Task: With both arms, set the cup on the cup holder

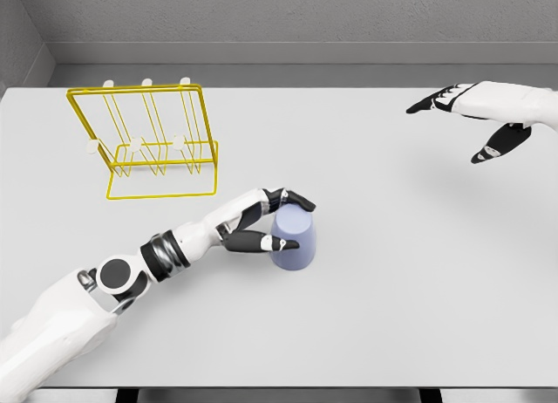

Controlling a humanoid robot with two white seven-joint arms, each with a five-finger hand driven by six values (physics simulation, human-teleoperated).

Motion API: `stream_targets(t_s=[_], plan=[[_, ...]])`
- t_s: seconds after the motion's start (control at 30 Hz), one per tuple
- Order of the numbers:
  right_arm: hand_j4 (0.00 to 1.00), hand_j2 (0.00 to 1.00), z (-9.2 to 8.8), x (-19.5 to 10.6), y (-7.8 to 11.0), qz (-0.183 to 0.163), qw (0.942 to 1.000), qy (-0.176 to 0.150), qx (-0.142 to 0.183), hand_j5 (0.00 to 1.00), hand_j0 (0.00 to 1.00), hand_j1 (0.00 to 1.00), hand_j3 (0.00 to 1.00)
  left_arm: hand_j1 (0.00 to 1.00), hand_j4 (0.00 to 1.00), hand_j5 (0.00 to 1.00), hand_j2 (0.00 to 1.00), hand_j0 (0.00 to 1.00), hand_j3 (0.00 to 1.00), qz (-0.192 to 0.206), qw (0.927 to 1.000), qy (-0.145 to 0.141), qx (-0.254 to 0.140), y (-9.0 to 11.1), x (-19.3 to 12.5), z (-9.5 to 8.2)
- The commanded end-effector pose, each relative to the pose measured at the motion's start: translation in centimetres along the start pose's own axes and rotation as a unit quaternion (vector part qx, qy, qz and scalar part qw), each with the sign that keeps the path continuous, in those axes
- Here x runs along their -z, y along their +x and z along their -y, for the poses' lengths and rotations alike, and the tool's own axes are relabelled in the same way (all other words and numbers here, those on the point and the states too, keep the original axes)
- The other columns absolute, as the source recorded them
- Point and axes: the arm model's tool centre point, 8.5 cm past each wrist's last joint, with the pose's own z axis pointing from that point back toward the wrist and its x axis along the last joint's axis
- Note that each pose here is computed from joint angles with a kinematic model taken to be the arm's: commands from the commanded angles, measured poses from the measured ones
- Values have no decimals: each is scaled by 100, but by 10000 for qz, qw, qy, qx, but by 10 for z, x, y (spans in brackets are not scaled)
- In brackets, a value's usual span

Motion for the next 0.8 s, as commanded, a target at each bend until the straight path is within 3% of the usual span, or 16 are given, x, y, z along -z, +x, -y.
stream_targets(t_s=[0.0,0.37,0.5,0.63,0.77], plan=[[100,100,1,0,0,0,10000,-19,23,100,100,100,100,44,44,44,44,44,44,16,10000,3,-9,1,0,0],[100,100,1,0,0,7,10000,-19,19,100,100,100,100,39,39,39,39,39,39,64,10000,-40,2,5,-1,0],[100,100,1,1,1,21,10000,-28,17,100,100,100,100,38,38,38,38,38,38,310,9994,-47,137,29,-3,-7],[100,100,1,1,1,26,10000,-17,10,100,100,100,100,36,36,36,36,36,36,390,9988,29,305,50,-21,-24],[100,100,1,0,1,17,10000,-24,8,100,100,100,100,36,36,36,36,36,36,383,9987,38,324,53,-24,-27]])
